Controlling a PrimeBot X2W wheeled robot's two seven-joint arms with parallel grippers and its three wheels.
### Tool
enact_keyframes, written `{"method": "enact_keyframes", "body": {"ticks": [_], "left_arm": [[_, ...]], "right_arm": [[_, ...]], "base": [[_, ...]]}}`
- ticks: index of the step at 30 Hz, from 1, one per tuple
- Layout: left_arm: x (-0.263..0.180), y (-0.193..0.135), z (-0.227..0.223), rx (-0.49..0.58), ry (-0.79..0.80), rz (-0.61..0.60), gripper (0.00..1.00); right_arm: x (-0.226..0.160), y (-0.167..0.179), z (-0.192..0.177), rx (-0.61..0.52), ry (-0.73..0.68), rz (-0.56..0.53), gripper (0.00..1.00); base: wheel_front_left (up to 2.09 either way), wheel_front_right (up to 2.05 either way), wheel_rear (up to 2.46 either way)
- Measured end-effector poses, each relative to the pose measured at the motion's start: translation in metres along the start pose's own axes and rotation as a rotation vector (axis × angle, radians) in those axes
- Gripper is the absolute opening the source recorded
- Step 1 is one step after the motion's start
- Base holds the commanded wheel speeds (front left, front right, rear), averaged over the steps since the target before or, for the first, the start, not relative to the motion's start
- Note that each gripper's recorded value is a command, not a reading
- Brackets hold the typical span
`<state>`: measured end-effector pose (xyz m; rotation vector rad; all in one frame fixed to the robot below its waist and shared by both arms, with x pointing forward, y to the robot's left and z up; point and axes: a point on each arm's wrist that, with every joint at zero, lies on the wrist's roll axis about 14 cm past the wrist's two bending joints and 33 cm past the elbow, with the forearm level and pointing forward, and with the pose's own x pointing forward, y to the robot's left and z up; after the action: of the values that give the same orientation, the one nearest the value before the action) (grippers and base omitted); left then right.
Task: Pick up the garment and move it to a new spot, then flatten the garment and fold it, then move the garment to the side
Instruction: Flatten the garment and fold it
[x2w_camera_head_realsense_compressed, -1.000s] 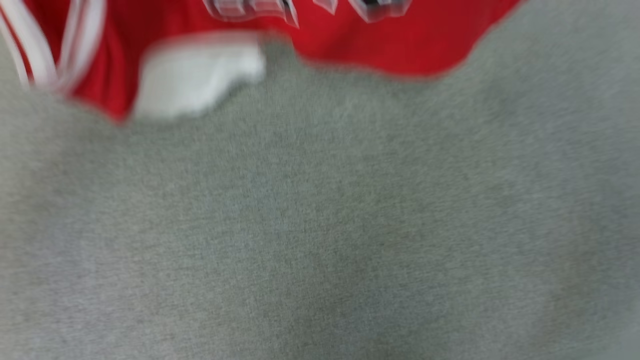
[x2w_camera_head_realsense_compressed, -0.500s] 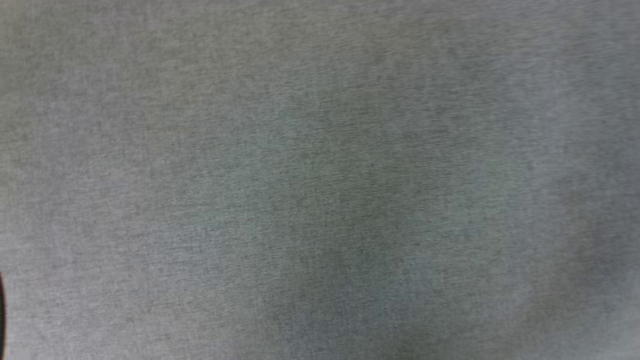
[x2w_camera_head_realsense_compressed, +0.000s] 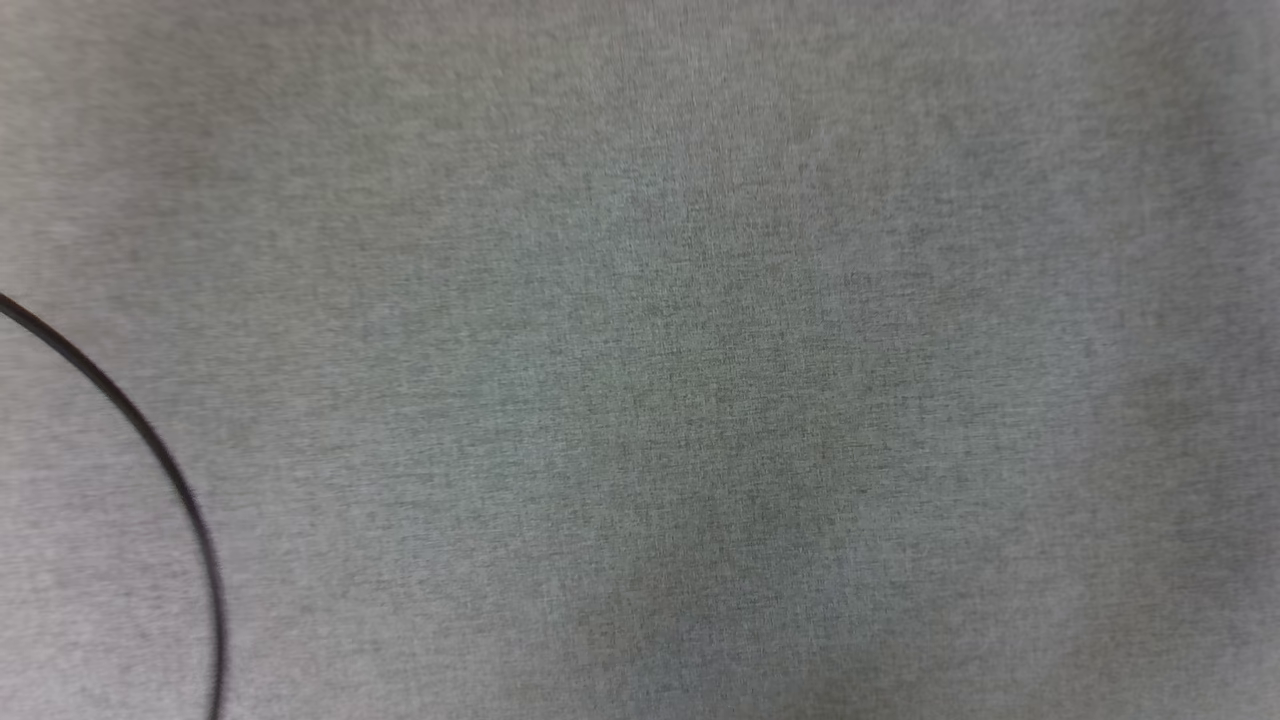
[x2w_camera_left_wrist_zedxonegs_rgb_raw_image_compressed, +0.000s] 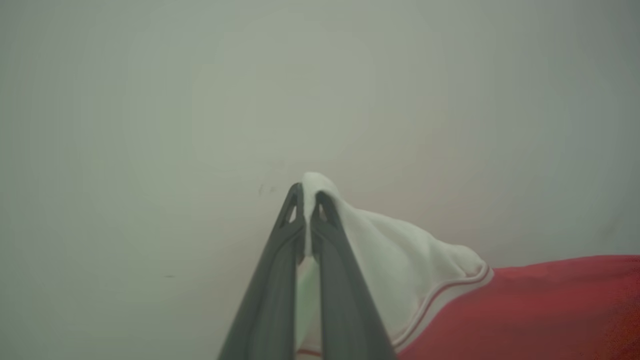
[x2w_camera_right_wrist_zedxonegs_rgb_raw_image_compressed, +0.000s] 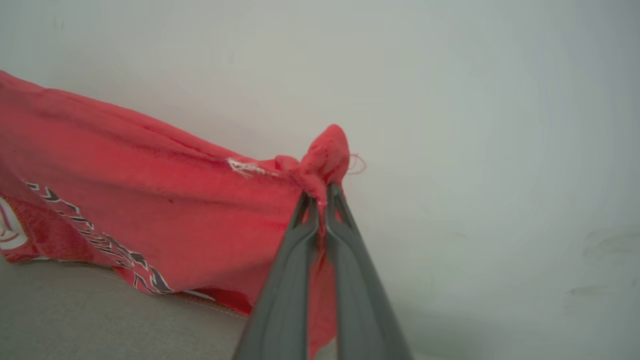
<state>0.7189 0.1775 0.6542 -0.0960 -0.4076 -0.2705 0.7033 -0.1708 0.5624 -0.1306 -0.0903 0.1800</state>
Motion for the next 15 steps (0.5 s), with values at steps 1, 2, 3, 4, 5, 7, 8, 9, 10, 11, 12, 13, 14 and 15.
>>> {"method": "enact_keyframes", "body": {"ticks": [1, 2, 3, 4, 5, 7, 8, 9, 10, 11, 12, 13, 14, 15], "left_arm": [[-0.010, -0.003, -0.013, -0.008, 0.037, -0.005, 0.00], [-0.021, -0.006, -0.024, -0.014, 0.072, -0.012, 0.00], [-0.033, -0.009, -0.035, -0.021, 0.106, -0.014, 0.00], [-0.045, -0.012, -0.044, -0.030, 0.135, -0.017, 0.00], [-0.058, -0.016, -0.051, -0.042, 0.161, -0.022, 0.00], [-0.084, -0.022, -0.060, -0.066, 0.201, -0.019, 0.00], [-0.098, -0.023, -0.063, -0.074, 0.222, -0.014, 0.00], [-0.113, -0.026, -0.067, -0.077, 0.244, -0.014, 0.00], [-0.128, -0.028, -0.071, -0.076, 0.271, -0.015, 0.00], [-0.146, -0.032, -0.075, -0.074, 0.302, -0.023, 0.00], [-0.161, -0.039, -0.075, -0.062, 0.325, -0.048, 0.00], [-0.175, -0.043, -0.075, -0.049, 0.345, -0.062, 0.00], [-0.187, -0.045, -0.072, -0.050, 0.356, -0.066, 0.00], [-0.199, -0.046, -0.069, -0.058, 0.367, -0.060, 0.00]], "right_arm": [[-0.005, 0.002, -0.007, 0.007, 0.016, 0.004, 0.00], [-0.011, 0.005, -0.014, 0.013, 0.035, 0.010, 0.00], [-0.018, 0.008, -0.023, 0.019, 0.056, 0.016, 0.00], [-0.025, 0.011, -0.030, 0.030, 0.078, 0.020, 0.00], [-0.033, 0.013, -0.037, 0.041, 0.094, 0.023, 0.00], [-0.048, 0.017, -0.045, 0.061, 0.119, 0.026, 0.00], [-0.056, 0.019, -0.049, 0.075, 0.134, 0.030, 0.00], [-0.066, 0.022, -0.055, 0.081, 0.157, 0.036, 0.00], [-0.077, 0.026, -0.062, 0.081, 0.182, 0.048, 0.00], [-0.088, 0.029, -0.068, 0.091, 0.206, 0.053, 0.00], [-0.099, 0.032, -0.074, 0.102, 0.231, 0.059, 0.00], [-0.111, 0.039, -0.081, 0.102, 0.265, 0.082, 0.00], [-0.123, 0.045, -0.085, 0.103, 0.286, 0.101, 0.00], [-0.134, 0.048, -0.088, 0.122, 0.301, 0.108, 0.00]], "base": [[0.00, 0.00, 0.00], [0.00, 0.00, 0.00], [0.00, 0.00, 0.00], [0.00, 0.00, 0.00], [0.00, 0.00, 0.00], [0.00, 0.00, 0.00], [0.00, 0.00, 0.00], [0.00, 0.00, 0.00], [0.00, 0.00, 0.00], [0.00, 0.00, 0.00], [0.00, 0.00, 0.00], [0.00, 0.00, 0.00], [0.00, 0.00, 0.00], [0.00, 0.00, 0.00]]}}
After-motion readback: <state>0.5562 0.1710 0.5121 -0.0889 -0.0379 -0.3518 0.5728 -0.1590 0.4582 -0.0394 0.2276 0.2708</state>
